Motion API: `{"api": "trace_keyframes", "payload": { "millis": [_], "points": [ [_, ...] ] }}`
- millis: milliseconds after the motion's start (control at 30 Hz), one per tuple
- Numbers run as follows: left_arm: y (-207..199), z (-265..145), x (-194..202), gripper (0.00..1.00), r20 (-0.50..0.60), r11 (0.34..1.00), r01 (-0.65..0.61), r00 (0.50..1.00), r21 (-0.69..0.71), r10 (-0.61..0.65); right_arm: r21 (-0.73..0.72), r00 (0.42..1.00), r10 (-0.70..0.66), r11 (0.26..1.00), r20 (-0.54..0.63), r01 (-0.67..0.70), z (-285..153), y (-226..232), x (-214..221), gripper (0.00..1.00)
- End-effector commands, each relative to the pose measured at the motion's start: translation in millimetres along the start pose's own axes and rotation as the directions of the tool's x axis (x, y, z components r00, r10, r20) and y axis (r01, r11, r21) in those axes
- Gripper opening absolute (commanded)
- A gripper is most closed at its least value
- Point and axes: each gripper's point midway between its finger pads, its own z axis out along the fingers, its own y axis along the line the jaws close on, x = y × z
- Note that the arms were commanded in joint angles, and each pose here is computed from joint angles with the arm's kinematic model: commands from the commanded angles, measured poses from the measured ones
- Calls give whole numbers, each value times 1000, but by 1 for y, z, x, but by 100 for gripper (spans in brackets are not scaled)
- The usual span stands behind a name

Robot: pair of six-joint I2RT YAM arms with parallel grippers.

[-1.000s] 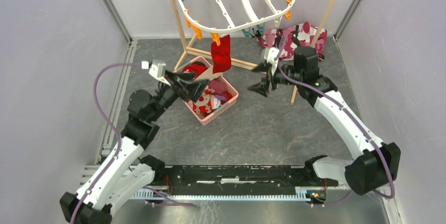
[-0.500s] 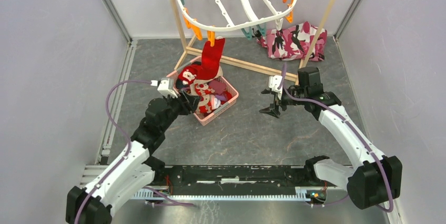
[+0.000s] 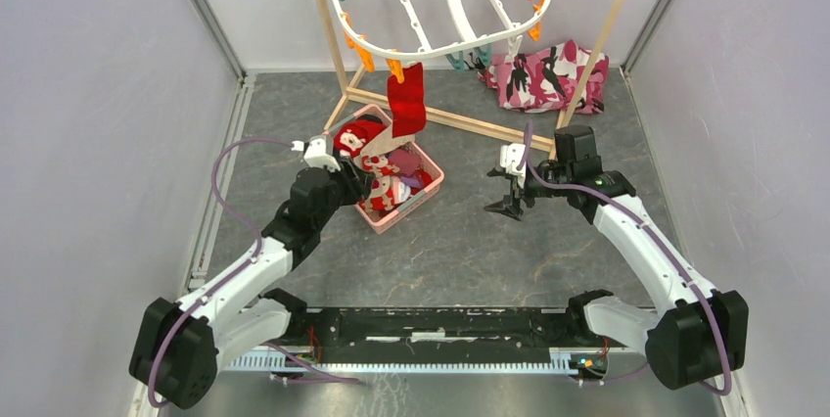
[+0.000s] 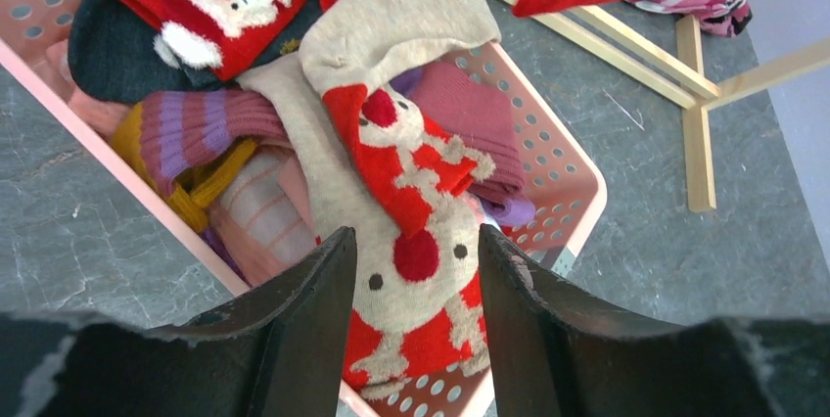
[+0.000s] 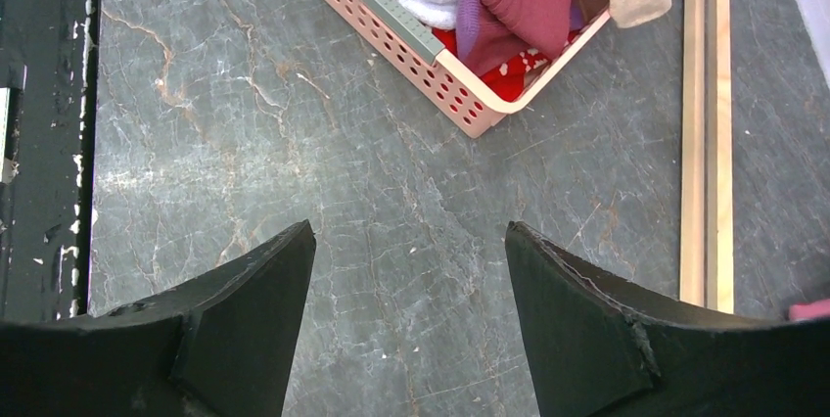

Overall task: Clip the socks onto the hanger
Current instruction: Clamp the sock onto the hanger, then pick up the sock from the bin.

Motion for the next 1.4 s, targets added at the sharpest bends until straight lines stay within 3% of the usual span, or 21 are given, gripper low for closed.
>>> {"api": "trace_keyframes", "payload": {
  "millis": [0,500,633,767,967,1133,1367],
  "points": [
    [-16,11,-41,56,120,999,42,992,17,-44,-14,999,-33,999,19,33,-1,1,-6,79],
    [-4,27,-55,49,139,996,42,990,-82,-30,-23,999,-47,999,21,47,-3,3,-9,78],
    [-3,21,-46,52,100,996,36,995,-79,-28,-29,999,-46,998,23,47,-3,4,-9,77],
    [11,17,-60,59,168,989,33,986,-145,-8,-42,999,-45,998,28,46,-3,6,-10,77],
    [11,48,-91,62,202,992,24,979,-124,2,-47,999,-40,998,21,41,-2,5,-8,77],
    [18,95,-95,55,167,983,138,979,-121,-117,-53,999,-36,998,15,36,-1,6,-6,77],
    [59,145,-82,56,119,868,331,944,-370,-309,-60,1000,-30,998,4,31,0,5,-2,76]
  ]
}}
